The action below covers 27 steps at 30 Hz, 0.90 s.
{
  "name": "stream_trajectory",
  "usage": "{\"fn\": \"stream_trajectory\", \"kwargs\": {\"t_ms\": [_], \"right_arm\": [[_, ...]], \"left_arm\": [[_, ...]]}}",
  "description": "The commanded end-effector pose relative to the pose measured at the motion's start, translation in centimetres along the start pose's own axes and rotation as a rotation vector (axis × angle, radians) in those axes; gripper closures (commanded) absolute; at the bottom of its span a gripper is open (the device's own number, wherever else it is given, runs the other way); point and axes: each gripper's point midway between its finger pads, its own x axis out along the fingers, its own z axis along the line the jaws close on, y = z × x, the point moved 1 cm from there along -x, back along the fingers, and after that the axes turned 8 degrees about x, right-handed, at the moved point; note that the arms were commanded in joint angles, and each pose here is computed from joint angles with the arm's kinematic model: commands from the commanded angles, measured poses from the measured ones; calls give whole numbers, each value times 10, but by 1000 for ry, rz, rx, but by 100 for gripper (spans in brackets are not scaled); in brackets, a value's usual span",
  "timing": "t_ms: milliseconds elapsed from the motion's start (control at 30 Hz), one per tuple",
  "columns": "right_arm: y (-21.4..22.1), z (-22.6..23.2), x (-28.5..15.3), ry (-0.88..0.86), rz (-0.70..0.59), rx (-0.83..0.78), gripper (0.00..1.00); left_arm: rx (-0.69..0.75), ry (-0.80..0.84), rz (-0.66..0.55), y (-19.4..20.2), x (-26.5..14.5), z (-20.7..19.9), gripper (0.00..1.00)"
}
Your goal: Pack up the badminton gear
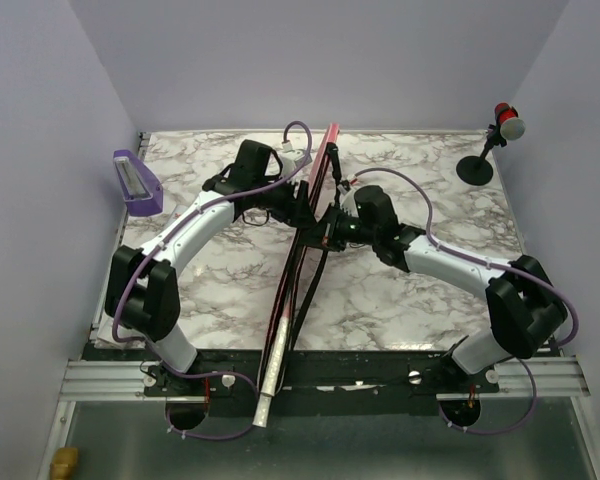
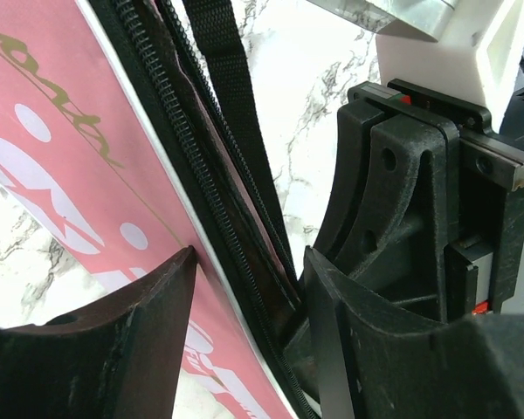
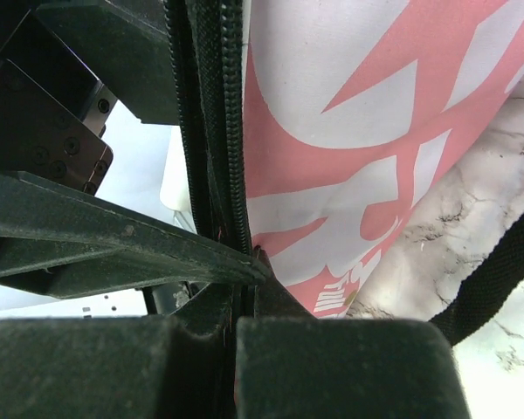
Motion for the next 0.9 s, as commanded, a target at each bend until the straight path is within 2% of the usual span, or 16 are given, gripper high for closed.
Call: {"fn": "stream_trajectory", "kwargs": {"t_ms": [0, 167, 300, 533, 600, 633, 667, 733, 867], "right_arm": [[-2, 37, 6, -98, 5, -50, 99], [-2, 37, 3, -88, -3, -60, 99], [1, 27, -2, -48, -14, -59, 99], [3, 27, -9, -49, -18, -67, 97], [2, 31, -13, -54, -26, -83, 84], [1, 31, -14, -47, -30, -92, 72], [0, 31, -17, -35, -39, -99, 64], [-4, 31, -24, -9, -66, -112, 52], [-12, 26, -39, 54, -118, -133, 47]], "left_arm": [[43, 13, -2, -2, -5, -11, 44], [54, 10, 29, 7, -4, -8, 66], [75, -2, 33, 7, -5, -8, 88], [94, -23, 23, 1, -8, -8, 96], [98, -32, 24, 0, -8, -7, 99], [99, -36, 27, 0, -8, -6, 100], [96, -39, 31, 1, -8, -5, 100], [95, -49, 37, 2, -8, -2, 100], [80, -53, 38, 3, -8, 1, 100]]}}
